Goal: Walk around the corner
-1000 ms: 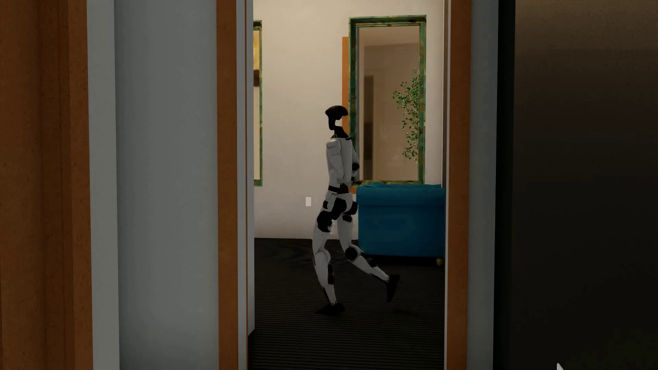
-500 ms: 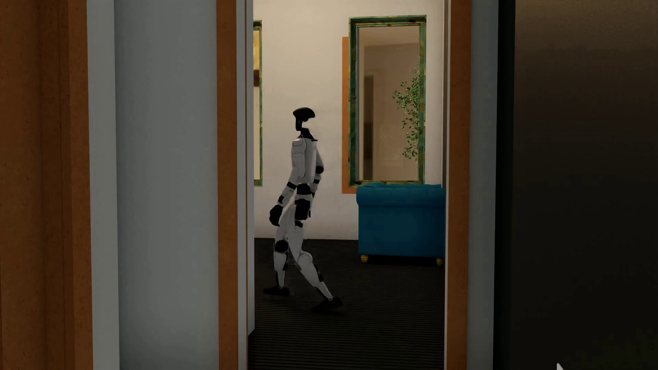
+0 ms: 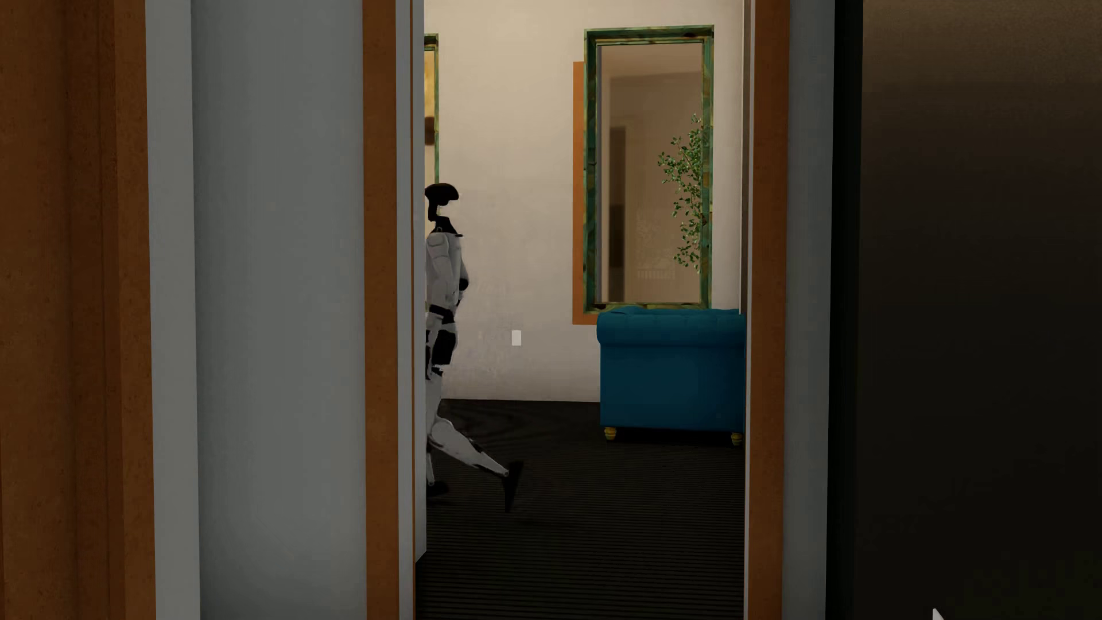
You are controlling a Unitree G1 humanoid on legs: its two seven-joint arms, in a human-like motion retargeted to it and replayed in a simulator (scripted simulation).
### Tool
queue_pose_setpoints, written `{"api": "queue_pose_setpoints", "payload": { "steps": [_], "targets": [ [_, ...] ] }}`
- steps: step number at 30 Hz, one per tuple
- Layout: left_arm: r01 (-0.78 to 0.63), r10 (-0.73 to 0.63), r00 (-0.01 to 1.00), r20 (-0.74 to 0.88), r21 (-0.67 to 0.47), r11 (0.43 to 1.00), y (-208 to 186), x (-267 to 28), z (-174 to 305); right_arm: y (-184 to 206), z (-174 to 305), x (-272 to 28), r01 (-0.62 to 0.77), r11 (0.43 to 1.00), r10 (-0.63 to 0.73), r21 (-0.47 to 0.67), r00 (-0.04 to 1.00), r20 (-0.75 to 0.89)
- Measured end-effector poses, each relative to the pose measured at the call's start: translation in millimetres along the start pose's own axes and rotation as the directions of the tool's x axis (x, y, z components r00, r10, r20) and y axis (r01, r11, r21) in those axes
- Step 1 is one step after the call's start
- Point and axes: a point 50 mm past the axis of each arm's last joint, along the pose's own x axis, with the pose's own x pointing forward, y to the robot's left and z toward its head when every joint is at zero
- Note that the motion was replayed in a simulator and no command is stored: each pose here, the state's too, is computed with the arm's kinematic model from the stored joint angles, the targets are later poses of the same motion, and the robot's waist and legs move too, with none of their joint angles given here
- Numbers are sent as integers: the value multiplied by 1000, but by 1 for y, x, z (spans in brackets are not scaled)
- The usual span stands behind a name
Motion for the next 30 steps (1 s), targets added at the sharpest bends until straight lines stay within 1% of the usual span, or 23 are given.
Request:
{"api": "queue_pose_setpoints", "payload": {
  "steps": [3, 5, 7, 10, 12, 15, 17, 19, 20, 22, 24, 27, 30],
  "targets": [
    [-106, 115, 975, 190, -54, 993, 40, 3, 59, -47, 30, 6, 116, 993, -114, -25, 990, 79],
    [-151, 163, 945, 284, -64, 987, 60, -1, 88, -75, 47, 6, 188, 982, -185, -16, 976, 115],
    [-171, 181, 925, 335, -60, 983, 68, -5, 103, -94, 63, 5, 239, 971, -236, 1, 959, 157],
    [-158, 159, 933, 324, -31, 987, 63, -4, 99, -101, 82, 2, 257, 966, -252, 5, 941, 226],
    [-130, 134, 956, 260, -32, 991, 52, 0, 80, -94, 87, 2, 239, 971, -229, -8, 940, 252],
    [-74, 79, 991, 104, -47, 996, 27, 5, 36, -79, 80, 5, 199, 980, -188, -24, 953, 236],
    [-21, 21, 1000, -3, -4, 1000, 8, 5, 9, -66, 59, 7, 165, 986, -160, -20, 973, 164],
    [16, -13, 997, -80, 34, 999, -2, 3, -11, -44, 23, 9, 110, 994, -109, -11, 993, 35],
    [19, -15, 996, -92, 36, 999, -3, 2, -14, -30, 4, 8, 72, 997, -72, -12, 997, -38],
    [6, -5, 998, -60, 20, 1000, 0, 4, -6, 1, -30, 2, -15, 1000, 11, -26, 986, -165],
    [0, 0, 1000, 4, 10, 1000, 1, 5, 11, 27, -48, -4, -88, 996, 79, -29, 969, -233],
    [6, -7, 998, 66, 11, 1000, -1, 6, 26, 47, -47, -6, -138, 990, 129, -23, 966, -222],
    [22, -26, 997, 79, 48, 999, -5, 7, 31, 50, -35, -3, -146, 989, 139, -30, 975, -174]
  ]
}}
